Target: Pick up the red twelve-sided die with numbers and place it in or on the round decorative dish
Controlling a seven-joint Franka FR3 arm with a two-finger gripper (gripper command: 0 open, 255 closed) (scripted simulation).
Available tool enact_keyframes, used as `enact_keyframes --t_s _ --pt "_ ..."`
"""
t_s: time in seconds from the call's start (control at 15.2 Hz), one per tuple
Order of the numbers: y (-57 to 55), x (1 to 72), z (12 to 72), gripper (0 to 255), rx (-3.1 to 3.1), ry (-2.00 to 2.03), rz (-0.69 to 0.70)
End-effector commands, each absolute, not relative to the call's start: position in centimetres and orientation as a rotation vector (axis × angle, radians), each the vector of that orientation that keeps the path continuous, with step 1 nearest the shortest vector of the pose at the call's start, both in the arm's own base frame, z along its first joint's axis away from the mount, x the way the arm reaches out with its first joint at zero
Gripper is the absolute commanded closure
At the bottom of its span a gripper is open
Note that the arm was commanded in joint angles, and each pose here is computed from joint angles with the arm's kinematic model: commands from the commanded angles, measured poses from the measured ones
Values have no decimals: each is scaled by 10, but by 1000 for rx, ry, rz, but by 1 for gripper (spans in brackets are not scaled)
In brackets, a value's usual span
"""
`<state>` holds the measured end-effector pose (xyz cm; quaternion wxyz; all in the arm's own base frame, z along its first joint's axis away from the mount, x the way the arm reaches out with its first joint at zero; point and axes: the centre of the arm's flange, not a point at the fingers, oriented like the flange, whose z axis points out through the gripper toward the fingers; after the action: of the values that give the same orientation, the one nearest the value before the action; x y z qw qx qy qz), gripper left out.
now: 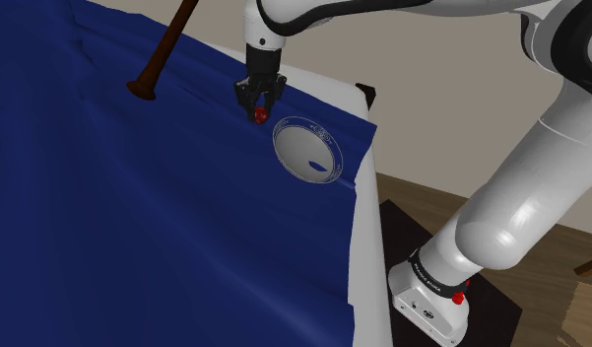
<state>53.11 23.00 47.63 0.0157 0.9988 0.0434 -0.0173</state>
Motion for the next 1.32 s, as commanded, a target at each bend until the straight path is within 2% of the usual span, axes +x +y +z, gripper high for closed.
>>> enact_keyframes --t_s 0.0,1.25 --pt "230 531 482 255 3107 135 -54" --pt "230 531 582 255 3107 135 -54"
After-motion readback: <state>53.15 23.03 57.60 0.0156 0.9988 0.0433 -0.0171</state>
